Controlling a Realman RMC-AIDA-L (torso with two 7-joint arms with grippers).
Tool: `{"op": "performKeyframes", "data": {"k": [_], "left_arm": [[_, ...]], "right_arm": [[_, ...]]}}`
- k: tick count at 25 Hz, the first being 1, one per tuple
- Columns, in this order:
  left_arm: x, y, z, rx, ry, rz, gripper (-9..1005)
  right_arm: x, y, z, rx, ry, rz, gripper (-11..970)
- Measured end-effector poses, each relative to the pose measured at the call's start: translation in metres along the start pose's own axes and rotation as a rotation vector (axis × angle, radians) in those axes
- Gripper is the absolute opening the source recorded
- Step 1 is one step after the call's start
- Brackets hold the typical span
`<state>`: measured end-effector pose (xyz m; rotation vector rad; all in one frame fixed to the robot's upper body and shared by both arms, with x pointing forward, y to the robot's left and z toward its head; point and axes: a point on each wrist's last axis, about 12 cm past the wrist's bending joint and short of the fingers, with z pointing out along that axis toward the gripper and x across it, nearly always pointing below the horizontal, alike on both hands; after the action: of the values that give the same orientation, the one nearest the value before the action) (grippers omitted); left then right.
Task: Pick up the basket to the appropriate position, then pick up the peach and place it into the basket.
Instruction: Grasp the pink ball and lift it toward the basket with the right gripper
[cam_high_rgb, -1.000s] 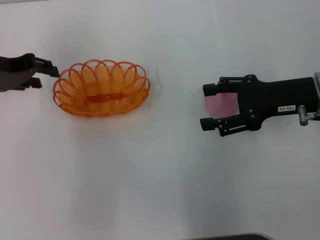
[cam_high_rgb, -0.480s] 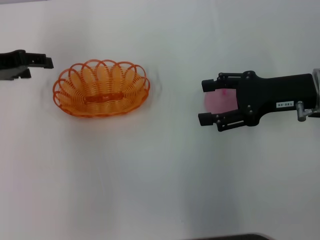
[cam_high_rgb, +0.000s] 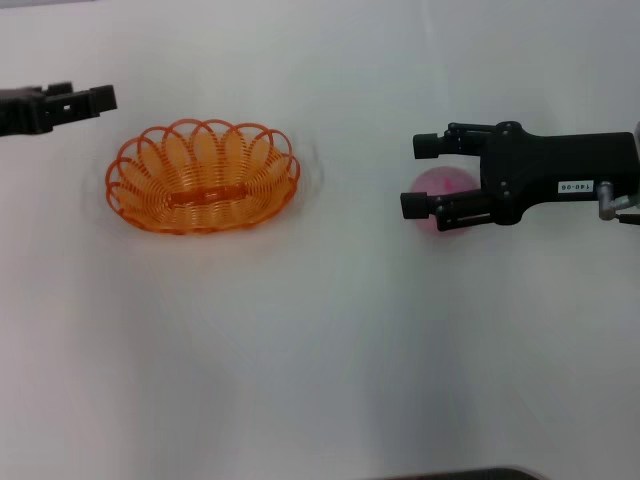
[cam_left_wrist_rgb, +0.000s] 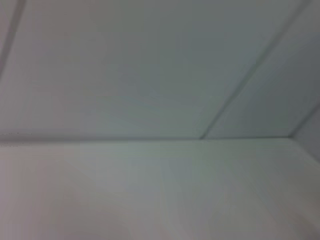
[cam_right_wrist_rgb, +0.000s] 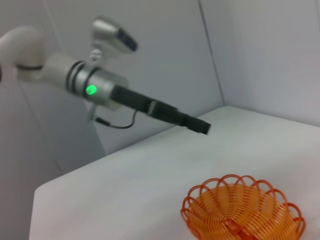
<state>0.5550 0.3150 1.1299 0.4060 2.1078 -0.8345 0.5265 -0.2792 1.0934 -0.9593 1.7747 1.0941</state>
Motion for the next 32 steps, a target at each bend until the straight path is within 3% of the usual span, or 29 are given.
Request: {"op": "performKeyframes", "data": {"k": [3, 9, 13, 21, 25, 32], "left_arm": [[0.011, -0.007, -0.010, 0.094, -0.084, 0.177, 719], [0.037, -0.012, -0.025, 0.182, -0.164, 0.356, 718], [0.051, -0.013, -0.029, 0.203, -0.176, 0.388, 718], [0.080, -0.017, -0.028, 0.268, 0.039, 0.405, 717], [0.090, -0.017, -0.032, 0.263, 0.031, 0.403, 716], [0.093, -0.016, -0.034, 0.257, 0.031, 0.397, 716]], "right_arm": [[0.002, -0.001, 0.000, 0.012, -0.014, 0.026, 941], [0.010, -0.003, 0.002, 0.042, -0.029, 0.074, 940], [0.012, -0.002, 0.003, 0.047, -0.039, 0.088, 940], [0.009, -0.006, 0.004, 0.074, -0.069, 0.087, 940], [0.007, -0.007, 0.008, 0.074, -0.070, 0.089, 940], [0.004, -0.009, 0.011, 0.067, -0.067, 0.090, 941]]}}
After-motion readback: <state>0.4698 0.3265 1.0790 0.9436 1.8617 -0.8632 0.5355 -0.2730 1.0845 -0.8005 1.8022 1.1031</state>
